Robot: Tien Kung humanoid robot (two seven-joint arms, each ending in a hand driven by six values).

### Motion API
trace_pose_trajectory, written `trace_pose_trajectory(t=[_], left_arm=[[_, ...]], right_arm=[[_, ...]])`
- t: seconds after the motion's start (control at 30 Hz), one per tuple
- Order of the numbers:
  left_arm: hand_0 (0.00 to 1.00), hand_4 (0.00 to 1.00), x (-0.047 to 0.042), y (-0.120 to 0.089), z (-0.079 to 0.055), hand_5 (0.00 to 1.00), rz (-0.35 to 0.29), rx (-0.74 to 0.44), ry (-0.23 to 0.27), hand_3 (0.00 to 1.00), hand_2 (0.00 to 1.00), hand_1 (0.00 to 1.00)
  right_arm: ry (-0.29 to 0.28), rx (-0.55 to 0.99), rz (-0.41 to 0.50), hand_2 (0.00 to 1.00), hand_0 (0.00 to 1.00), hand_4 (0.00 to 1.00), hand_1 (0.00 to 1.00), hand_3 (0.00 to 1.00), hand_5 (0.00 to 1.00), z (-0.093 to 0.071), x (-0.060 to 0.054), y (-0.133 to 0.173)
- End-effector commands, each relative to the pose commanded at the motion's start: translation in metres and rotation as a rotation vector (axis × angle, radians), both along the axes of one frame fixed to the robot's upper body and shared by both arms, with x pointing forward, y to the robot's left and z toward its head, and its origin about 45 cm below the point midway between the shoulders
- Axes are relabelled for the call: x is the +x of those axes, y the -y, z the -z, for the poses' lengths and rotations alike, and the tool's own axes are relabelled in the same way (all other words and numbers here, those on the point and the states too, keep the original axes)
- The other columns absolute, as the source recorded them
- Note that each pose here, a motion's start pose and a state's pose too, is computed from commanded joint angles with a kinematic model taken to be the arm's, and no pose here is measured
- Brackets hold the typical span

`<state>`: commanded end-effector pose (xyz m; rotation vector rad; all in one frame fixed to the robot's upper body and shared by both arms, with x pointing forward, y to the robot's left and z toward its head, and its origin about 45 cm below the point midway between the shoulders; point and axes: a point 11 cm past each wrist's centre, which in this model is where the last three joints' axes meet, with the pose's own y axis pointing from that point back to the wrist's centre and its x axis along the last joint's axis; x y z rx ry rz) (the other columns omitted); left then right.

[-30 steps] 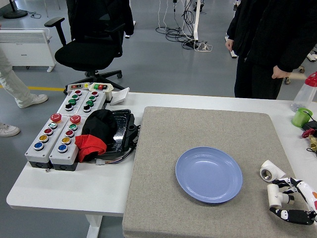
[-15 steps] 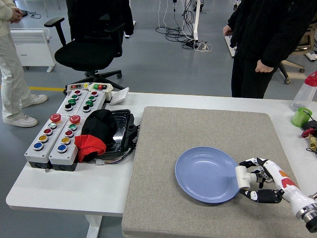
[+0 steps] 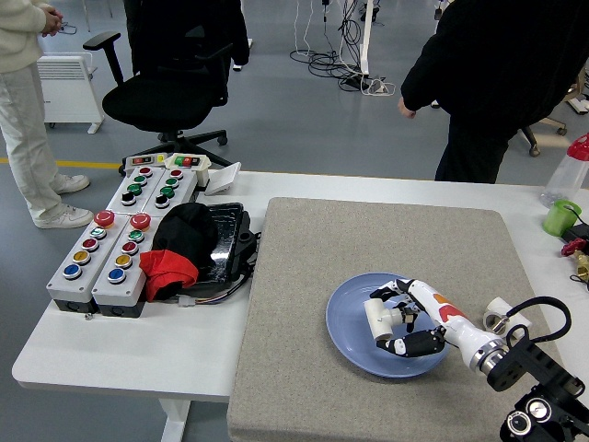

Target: Pick pipe place plate twice

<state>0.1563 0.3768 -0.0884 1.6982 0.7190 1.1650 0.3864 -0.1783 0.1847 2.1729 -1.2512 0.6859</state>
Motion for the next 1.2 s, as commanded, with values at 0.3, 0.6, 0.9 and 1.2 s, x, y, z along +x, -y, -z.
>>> trace_pose_trajectory(t=[0.3, 0.6, 0.9, 1.2], left_arm=[[0.656, 0.41, -0.0011, 0.0, 0.0, 0.998, -0.007, -0.002, 0.001, 0.571, 0.633, 0.624], [0.656, 0.41, -0.0001, 0.0, 0.0, 0.998, -0.007, -0.001, 0.002, 0.571, 0.634, 0.624], [0.656, 0.41, -0.0011, 0.0, 0.0, 0.998, -0.008, -0.001, -0.001, 0.571, 0.632, 0.624], [0.656, 0.411, -0.0015, -0.001, 0.0, 0.998, -0.007, 0.001, 0.0, 0.571, 0.632, 0.624]], right_arm=[[-0.014, -0.053, -0.033, 0.992, 0.944, 0.836, 0.911, 0.955, 0.363, 0.007, 0.008, -0.021], [-0.044, -0.02, -0.04, 0.998, 0.998, 0.868, 0.946, 0.998, 0.382, 0.006, 0.009, -0.025], [0.071, 0.025, 0.103, 0.998, 0.998, 0.865, 0.932, 0.994, 0.379, -0.021, 0.023, 0.021], [0.046, -0.079, 0.339, 0.976, 0.985, 0.838, 0.912, 0.967, 0.353, -0.009, 0.027, 0.11]])
